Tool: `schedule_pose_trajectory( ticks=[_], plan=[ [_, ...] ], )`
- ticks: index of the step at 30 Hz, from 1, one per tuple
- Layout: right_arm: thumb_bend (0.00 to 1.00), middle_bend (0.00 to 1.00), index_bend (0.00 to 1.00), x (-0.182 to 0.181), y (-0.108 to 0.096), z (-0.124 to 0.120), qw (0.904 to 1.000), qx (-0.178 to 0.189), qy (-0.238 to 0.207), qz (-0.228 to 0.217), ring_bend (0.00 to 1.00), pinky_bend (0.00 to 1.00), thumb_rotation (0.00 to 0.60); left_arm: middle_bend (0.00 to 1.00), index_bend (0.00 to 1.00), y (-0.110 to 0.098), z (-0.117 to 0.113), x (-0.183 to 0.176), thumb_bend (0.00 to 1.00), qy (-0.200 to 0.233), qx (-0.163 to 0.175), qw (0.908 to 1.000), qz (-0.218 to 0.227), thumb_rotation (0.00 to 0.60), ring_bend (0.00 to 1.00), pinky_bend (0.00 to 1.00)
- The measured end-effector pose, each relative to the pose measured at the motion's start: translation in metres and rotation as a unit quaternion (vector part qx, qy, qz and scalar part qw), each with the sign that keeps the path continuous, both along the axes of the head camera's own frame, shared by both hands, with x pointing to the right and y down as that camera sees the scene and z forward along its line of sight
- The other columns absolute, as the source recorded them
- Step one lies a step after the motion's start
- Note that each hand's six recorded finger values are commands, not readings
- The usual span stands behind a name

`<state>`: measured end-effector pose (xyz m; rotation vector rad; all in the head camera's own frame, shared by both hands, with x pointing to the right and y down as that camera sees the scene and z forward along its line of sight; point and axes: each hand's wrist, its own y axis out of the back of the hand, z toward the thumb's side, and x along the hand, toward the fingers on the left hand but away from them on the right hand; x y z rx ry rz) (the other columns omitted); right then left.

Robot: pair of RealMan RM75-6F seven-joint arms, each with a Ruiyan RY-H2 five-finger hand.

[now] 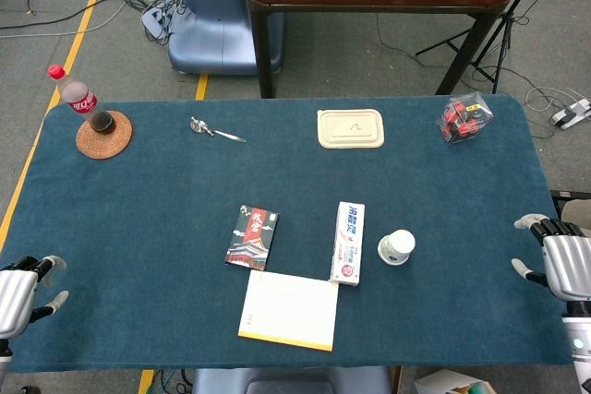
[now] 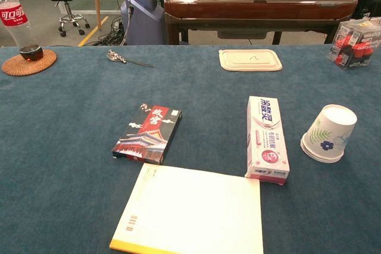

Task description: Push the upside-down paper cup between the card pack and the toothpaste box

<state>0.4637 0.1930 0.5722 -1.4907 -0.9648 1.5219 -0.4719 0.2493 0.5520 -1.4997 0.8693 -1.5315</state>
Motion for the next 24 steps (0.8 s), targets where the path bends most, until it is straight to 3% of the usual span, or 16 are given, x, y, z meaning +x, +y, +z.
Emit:
schedule_pose_trajectory(
  ticks=[10,14,21,24],
  plan=[
    [0.01,0.28,0.34,-0.021,0.001,0.012,0.9995,-0.011,-0.01,-0.027,0.28,0.35,0.6,0.59,0.45,0.001,-0.004,-0.004,0.21,-0.004,0.005,0.9999,-0.008,0.6,0.44,0.6],
    [0.0,0.2,0.25,-0.038,0.002,0.019,0.9983,-0.013,-0.025,-0.05,0.19,0.32,0.6,0.59,0.45,0.001,-0.005,-0.004,0.21,-0.005,0.005,0.9999,-0.011,0.6,0.44,0.6],
    [0.0,0.04,0.04,-0.073,0.002,0.037,0.9946,-0.018,-0.023,-0.1,0.03,0.17,0.6,0.59,0.45,0.001,-0.006,-0.004,0.21,-0.006,0.0,0.9999,-0.01,0.6,0.44,0.6],
    [0.0,0.0,0.0,-0.089,0.001,0.048,0.9919,-0.027,-0.021,-0.122,0.0,0.11,0.6,0.59,0.45,0.002,-0.007,-0.006,0.21,-0.007,-0.001,0.9999,-0.013,0.6,0.44,0.6]
  ],
)
